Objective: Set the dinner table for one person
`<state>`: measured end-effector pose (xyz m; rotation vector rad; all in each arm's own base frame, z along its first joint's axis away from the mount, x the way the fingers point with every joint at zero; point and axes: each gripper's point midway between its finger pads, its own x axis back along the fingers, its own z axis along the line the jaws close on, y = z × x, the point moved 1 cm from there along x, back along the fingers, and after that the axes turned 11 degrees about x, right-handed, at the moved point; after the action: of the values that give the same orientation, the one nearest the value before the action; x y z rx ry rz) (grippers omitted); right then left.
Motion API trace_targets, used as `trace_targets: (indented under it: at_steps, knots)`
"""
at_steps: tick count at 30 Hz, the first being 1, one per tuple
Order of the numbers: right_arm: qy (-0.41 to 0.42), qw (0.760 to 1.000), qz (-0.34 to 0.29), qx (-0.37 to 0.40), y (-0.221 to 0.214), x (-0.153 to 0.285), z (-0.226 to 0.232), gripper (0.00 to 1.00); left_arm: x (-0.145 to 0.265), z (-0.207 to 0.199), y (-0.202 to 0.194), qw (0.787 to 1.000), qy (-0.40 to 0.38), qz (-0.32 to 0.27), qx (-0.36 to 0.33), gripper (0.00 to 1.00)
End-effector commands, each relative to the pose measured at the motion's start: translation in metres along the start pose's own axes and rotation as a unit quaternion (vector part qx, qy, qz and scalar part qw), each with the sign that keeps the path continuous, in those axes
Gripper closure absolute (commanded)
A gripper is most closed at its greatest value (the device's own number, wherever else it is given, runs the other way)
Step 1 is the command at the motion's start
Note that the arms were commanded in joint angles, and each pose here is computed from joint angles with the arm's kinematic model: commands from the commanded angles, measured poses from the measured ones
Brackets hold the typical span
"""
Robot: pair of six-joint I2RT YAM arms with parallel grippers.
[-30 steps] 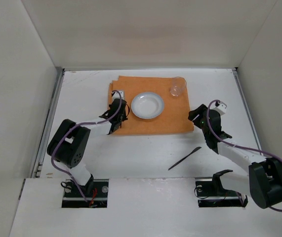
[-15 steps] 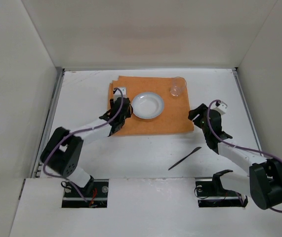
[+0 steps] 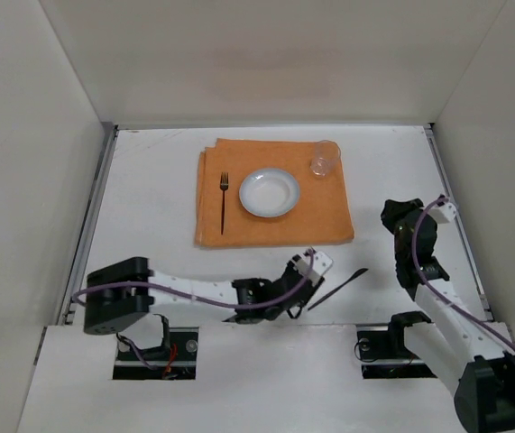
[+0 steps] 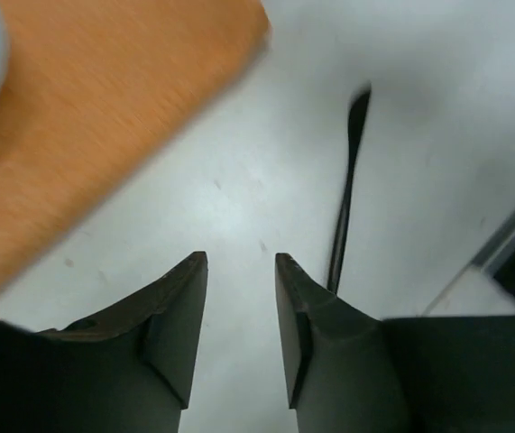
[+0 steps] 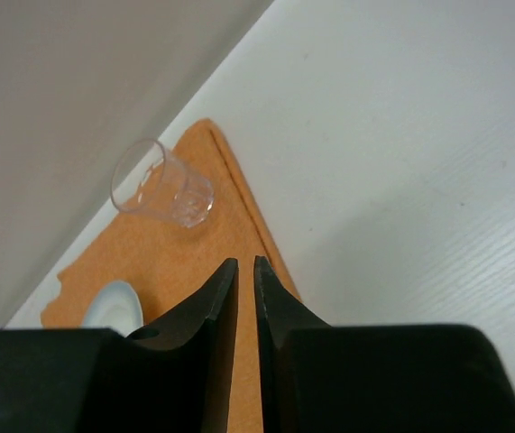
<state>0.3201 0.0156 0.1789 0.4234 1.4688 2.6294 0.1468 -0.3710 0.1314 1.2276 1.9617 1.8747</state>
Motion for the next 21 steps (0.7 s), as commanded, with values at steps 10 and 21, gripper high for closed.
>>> trace_targets:
  at_steps: [10, 21]
  knots:
    - [-0.009, 1.0, -0.005, -0.026, 0.003, -0.002, -0.009, 0.67, -0.041, -0.069, -0.063, 0.991, -0.082, 0.053, -0.087, 0.53]
    - [0.003, 1.0, -0.001, -0.028, 0.002, -0.002, -0.005, 0.66, -0.067, -0.065, -0.084, 0.99, -0.061, 0.07, -0.103, 0.58]
